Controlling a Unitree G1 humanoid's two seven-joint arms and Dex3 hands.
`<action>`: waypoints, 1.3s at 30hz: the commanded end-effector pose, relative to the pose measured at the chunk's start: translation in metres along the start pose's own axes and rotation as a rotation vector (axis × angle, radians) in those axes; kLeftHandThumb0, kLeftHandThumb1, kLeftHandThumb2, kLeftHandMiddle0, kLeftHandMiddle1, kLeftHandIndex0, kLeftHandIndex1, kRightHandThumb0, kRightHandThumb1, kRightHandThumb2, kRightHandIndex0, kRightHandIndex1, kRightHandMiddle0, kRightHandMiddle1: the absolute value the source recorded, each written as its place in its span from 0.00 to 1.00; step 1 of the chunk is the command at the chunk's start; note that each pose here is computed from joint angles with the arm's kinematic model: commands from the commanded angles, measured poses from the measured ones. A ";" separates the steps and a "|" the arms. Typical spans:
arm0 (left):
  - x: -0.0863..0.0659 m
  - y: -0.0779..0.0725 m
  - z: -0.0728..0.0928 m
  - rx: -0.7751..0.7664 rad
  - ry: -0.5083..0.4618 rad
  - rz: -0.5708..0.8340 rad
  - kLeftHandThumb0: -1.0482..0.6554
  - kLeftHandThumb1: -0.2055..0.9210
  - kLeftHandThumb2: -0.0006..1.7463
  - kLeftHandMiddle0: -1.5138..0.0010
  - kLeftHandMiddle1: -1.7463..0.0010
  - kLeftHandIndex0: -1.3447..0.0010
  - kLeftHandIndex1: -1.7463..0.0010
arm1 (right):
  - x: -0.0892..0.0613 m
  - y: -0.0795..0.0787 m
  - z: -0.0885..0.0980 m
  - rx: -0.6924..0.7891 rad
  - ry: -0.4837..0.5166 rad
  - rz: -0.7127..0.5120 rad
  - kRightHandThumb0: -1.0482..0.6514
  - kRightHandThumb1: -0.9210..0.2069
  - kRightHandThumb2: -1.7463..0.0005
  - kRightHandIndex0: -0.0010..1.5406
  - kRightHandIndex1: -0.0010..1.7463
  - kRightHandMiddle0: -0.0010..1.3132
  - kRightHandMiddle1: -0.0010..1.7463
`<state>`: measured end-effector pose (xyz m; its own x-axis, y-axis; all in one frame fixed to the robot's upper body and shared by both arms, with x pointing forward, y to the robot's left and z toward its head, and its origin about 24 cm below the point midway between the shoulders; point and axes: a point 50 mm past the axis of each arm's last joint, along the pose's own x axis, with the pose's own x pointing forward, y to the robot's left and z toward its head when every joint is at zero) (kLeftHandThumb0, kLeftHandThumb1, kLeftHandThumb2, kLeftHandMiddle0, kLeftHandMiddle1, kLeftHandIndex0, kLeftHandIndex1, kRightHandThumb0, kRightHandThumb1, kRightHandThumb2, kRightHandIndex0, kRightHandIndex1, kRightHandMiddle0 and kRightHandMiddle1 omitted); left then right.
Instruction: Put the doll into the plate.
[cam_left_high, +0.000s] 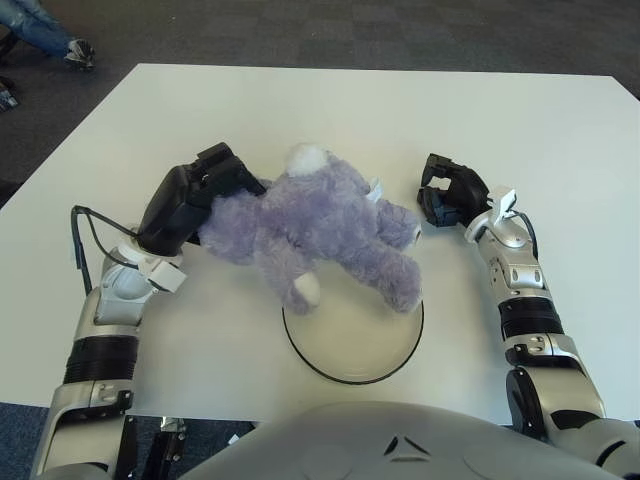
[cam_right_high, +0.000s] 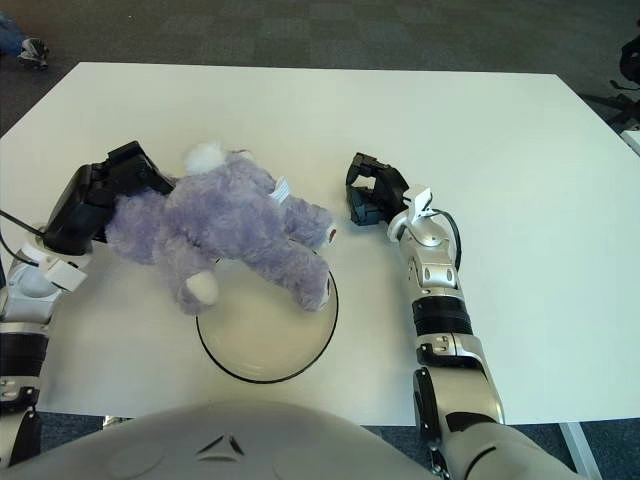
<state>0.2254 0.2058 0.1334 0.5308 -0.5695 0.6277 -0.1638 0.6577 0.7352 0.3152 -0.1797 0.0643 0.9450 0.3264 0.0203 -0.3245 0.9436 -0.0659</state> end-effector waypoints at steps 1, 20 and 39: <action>0.003 0.002 0.004 0.054 -0.043 0.046 1.00 0.15 1.00 0.40 0.00 0.13 0.00 | 0.003 -0.003 0.004 -0.017 -0.003 0.000 0.32 0.58 0.21 0.80 1.00 0.50 1.00; 0.001 -0.011 0.026 0.055 -0.065 0.043 0.97 0.22 0.95 0.44 0.00 0.21 0.00 | 0.004 0.000 0.005 -0.023 -0.004 -0.015 0.33 0.57 0.22 0.80 1.00 0.49 1.00; 0.014 -0.021 0.042 -0.011 -0.073 0.046 0.95 0.27 0.91 0.48 0.00 0.27 0.00 | 0.004 0.002 0.008 -0.038 -0.009 -0.015 0.33 0.55 0.23 0.80 1.00 0.48 1.00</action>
<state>0.2021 0.1643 0.1325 0.4791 -0.5931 0.6471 -0.1750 0.6579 0.7325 0.3165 -0.1756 0.0675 0.9483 0.3166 0.0232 -0.3135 0.9454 -0.0884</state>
